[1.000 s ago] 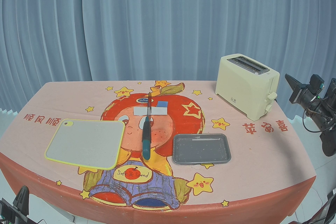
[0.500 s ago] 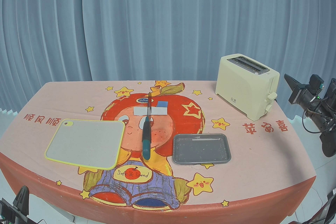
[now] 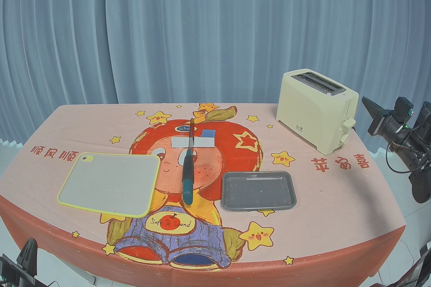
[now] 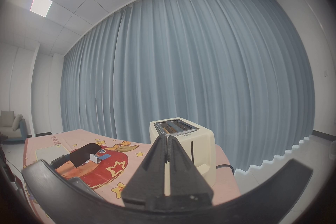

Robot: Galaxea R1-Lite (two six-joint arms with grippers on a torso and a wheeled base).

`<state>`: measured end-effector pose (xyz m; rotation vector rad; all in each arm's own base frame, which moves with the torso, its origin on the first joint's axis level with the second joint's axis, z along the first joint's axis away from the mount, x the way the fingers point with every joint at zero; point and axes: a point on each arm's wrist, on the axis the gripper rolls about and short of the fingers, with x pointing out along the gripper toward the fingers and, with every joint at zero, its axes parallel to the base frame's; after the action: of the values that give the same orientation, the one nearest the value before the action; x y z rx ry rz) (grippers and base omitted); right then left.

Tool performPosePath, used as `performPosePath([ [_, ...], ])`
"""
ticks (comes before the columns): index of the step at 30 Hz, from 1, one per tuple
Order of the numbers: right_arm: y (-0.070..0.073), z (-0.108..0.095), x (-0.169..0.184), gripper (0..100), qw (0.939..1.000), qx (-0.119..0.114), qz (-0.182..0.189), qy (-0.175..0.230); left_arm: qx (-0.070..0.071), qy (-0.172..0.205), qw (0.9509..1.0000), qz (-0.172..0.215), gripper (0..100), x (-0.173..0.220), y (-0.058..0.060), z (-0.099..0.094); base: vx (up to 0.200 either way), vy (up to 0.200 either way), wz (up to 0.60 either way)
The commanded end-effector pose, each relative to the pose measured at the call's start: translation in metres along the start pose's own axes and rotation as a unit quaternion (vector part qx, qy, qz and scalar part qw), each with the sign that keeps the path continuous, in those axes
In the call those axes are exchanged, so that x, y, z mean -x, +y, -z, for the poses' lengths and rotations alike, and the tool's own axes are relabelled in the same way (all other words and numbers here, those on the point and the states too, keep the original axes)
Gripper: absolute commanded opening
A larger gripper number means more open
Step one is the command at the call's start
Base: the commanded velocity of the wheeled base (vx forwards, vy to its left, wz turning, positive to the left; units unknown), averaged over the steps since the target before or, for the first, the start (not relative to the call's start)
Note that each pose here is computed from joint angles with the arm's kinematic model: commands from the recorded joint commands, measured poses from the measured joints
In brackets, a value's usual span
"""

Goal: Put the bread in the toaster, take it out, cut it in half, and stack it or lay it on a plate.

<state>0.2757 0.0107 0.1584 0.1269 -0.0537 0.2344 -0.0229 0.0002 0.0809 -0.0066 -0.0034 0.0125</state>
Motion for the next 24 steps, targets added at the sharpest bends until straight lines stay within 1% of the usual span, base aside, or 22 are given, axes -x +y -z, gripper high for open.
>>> performPosePath([
  [1,0.0011,0.0013,0.0004,0,1.0000,0.003,-0.002,0.003,0.000,0.000,1.0000,-0.001,0,-0.0001,0.0001,0.0051,0.000,0.000,0.00],
  [8,0.0012,0.0038,0.0022,0,0.9999,0.006,-0.001,0.008,0.001,0.001,1.0000,-0.001,0,-0.0001,0.0001,0.0053,0.000,0.000,0.00],
  [11,0.0011,0.0044,0.0023,0,0.9999,0.012,-0.001,0.009,0.001,0.001,1.0000,0.000,0,-0.0001,0.0000,0.0053,0.000,0.000,0.00],
  [24,0.0014,0.0051,0.0034,0,0.9999,0.012,-0.004,0.010,0.000,0.000,1.0000,0.000,0,-0.0001,0.0000,0.0051,0.000,0.000,0.00],
])
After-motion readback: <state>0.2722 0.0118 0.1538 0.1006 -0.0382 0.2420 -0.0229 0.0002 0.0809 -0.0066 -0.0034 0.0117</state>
